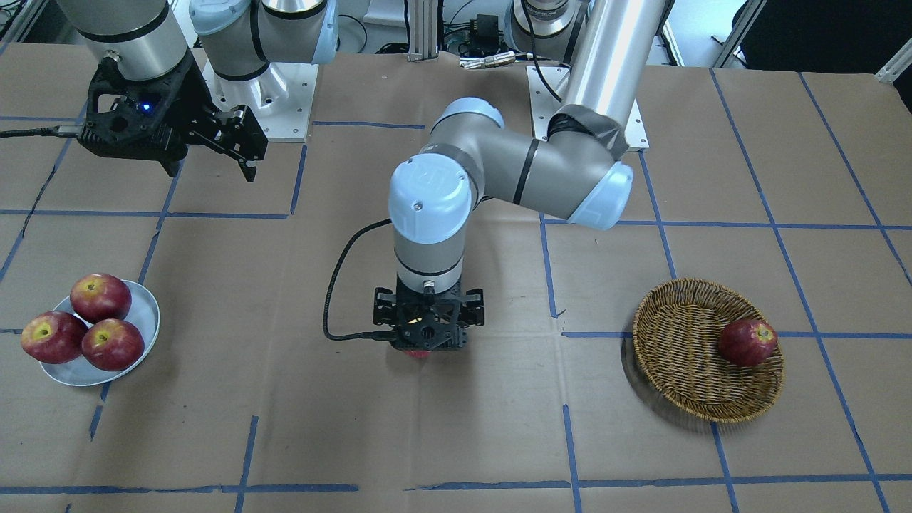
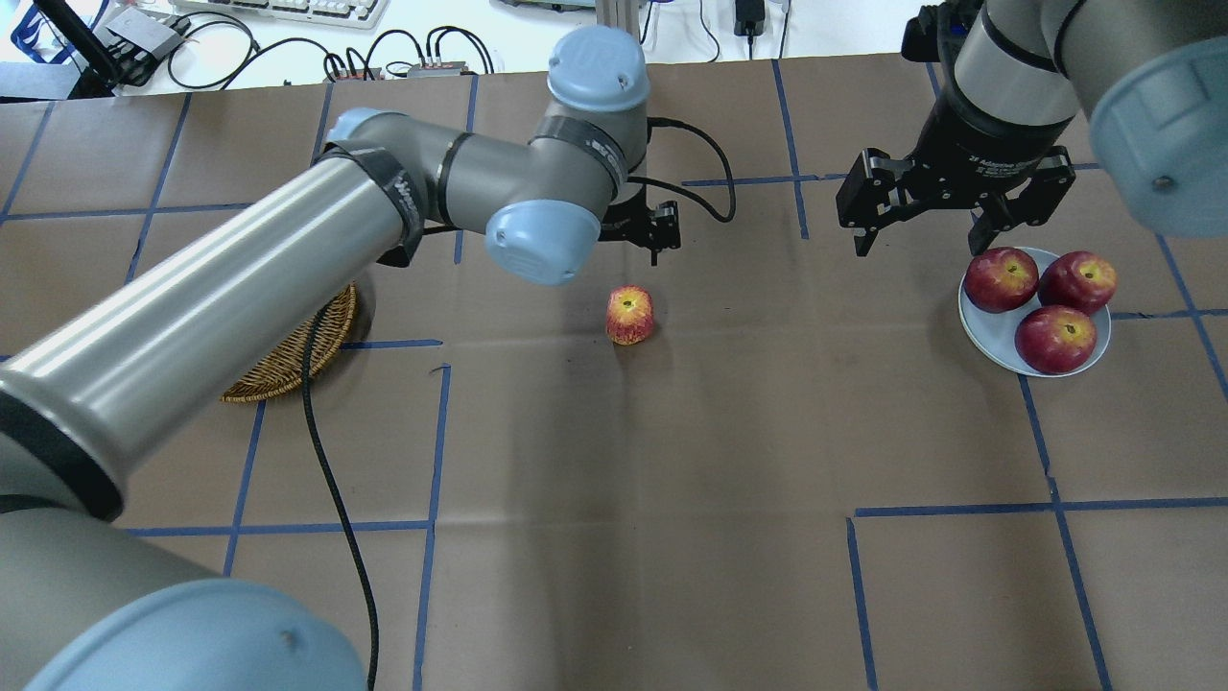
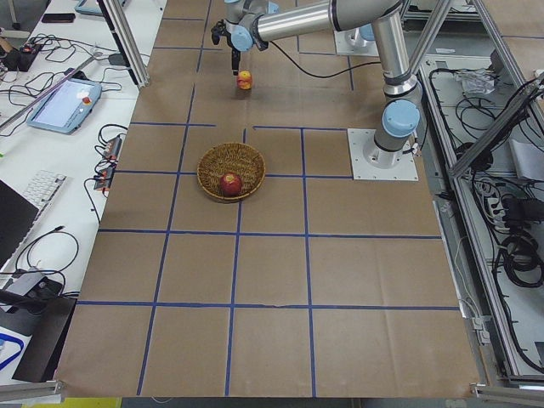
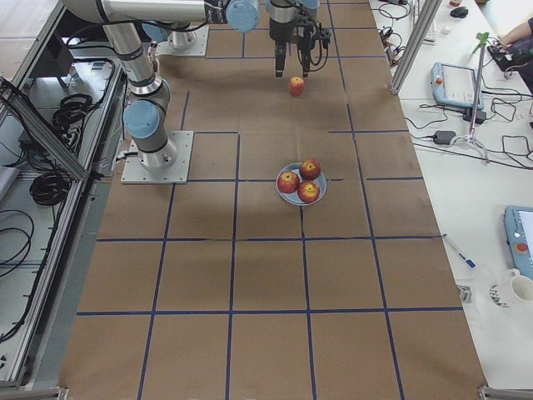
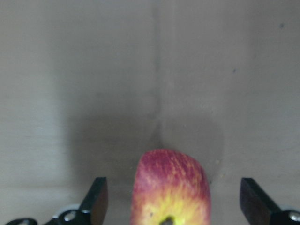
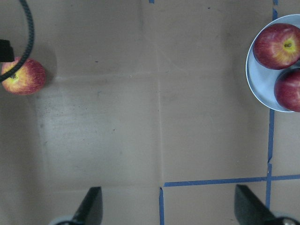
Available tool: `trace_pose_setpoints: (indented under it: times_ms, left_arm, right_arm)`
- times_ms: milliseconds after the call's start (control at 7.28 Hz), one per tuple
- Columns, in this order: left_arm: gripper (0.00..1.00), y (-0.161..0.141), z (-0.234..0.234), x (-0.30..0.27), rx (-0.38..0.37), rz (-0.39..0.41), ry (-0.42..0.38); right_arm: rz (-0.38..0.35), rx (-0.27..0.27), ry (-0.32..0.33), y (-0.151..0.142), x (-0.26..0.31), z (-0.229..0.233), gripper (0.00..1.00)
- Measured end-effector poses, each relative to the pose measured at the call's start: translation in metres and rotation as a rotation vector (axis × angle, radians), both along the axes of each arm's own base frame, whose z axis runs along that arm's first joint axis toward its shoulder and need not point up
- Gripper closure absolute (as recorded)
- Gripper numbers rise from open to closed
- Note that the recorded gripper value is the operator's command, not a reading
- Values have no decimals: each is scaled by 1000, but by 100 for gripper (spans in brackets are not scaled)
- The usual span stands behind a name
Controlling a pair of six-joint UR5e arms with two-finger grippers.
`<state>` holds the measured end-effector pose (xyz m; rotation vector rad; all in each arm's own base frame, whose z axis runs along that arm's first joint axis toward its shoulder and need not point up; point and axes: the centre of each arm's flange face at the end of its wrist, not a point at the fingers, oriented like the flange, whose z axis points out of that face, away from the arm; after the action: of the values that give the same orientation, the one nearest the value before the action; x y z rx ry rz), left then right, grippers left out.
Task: Transfer apple from basket to plate
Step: 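Raise the left gripper back toward the basket while the right gripper moves toward the apple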
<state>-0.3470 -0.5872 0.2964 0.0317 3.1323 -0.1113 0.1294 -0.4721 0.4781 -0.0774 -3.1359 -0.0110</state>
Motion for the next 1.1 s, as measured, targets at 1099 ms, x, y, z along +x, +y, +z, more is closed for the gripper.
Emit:
trace_pose_setpoints:
  times_ms: [1099]
  left_arm:
    - [1,86,202,154,36,-60,-22]
  right_arm:
    - [-68,-23,-14,-15,61,-24,0]
